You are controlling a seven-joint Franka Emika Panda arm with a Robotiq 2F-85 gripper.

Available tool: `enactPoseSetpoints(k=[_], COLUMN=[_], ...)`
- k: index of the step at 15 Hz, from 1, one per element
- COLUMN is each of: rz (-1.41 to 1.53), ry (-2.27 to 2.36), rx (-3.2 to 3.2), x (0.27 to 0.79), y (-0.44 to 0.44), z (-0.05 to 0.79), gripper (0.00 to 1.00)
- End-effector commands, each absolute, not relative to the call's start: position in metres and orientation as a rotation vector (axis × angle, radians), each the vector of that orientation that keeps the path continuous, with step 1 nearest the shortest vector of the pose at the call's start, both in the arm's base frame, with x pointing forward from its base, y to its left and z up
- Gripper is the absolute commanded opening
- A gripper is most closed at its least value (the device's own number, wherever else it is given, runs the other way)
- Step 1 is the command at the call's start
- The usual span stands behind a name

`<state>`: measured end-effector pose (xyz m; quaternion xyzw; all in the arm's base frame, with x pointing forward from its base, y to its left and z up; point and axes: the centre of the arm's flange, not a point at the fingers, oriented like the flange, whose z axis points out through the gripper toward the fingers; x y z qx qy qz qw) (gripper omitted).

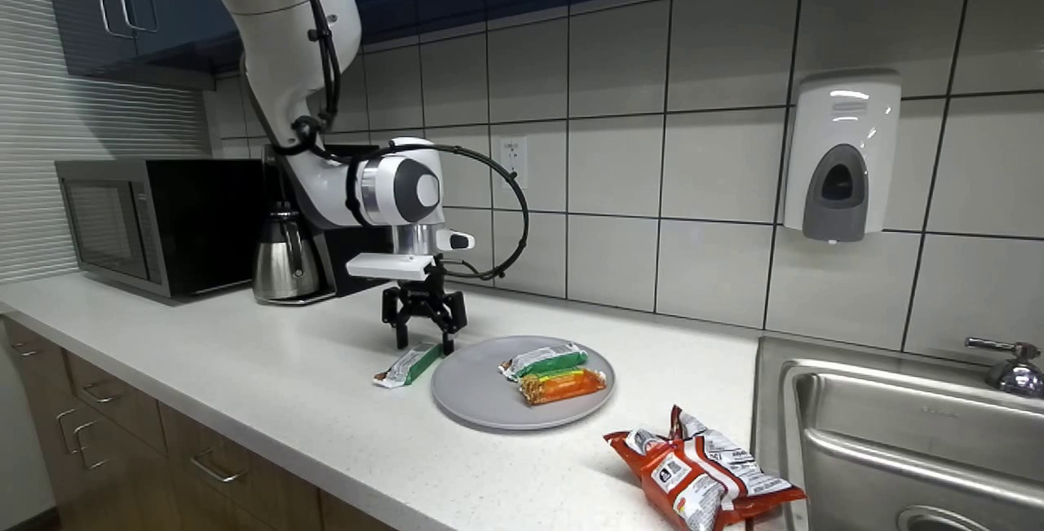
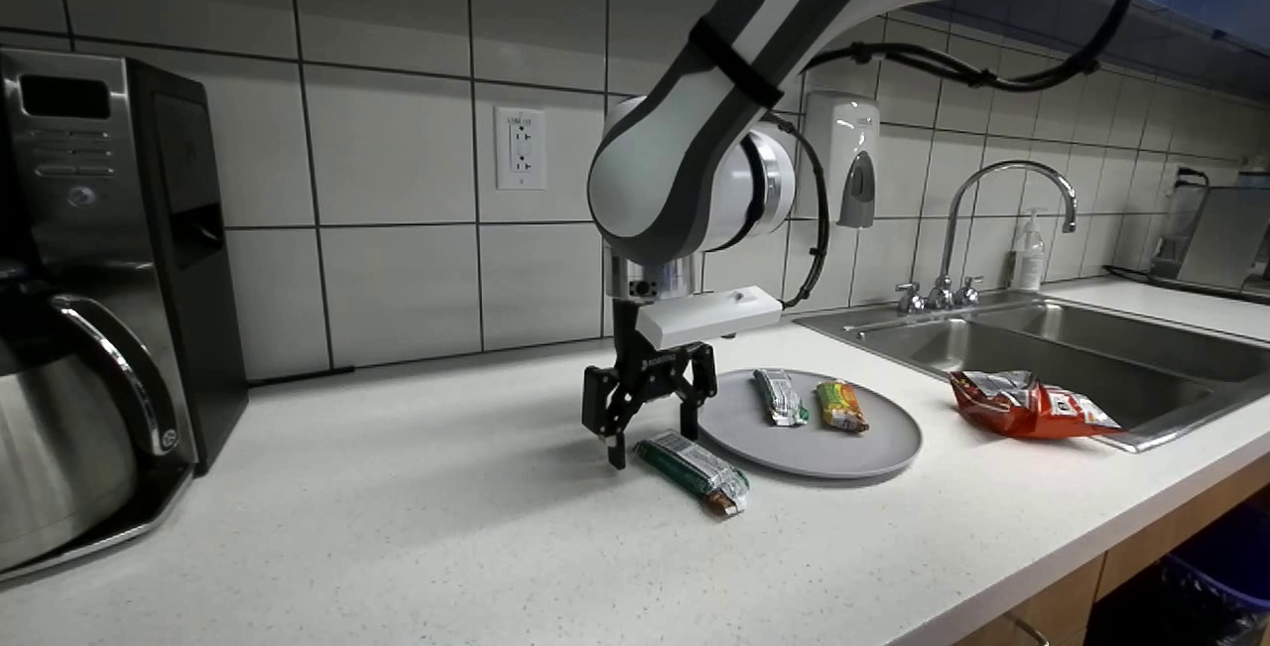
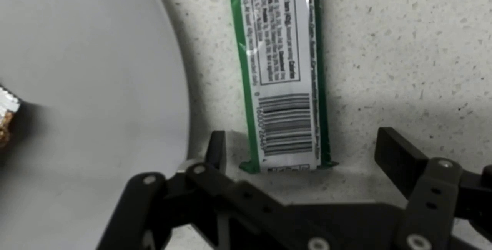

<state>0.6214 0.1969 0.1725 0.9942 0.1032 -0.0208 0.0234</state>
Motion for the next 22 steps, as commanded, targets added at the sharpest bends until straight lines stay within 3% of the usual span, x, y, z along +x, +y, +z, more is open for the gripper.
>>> enactPoseSetpoints(k=[1,2,4,10,22], rz=[-0.049,-0.046,-0.042,0.007,0.17], ry=[0.286,0.283,0.283,0.297,0.208], rx=[3.072,3.074,3.073,3.07,3.085], x=[0.607,0.607,0.606,0.612,0.627], y=[0.193,0.192,0.192,0.194,0.193], z=[0.186,0.187,0.189,0.2,0.24], gripper=[1.0,0.75,0.68,0.2,0.18])
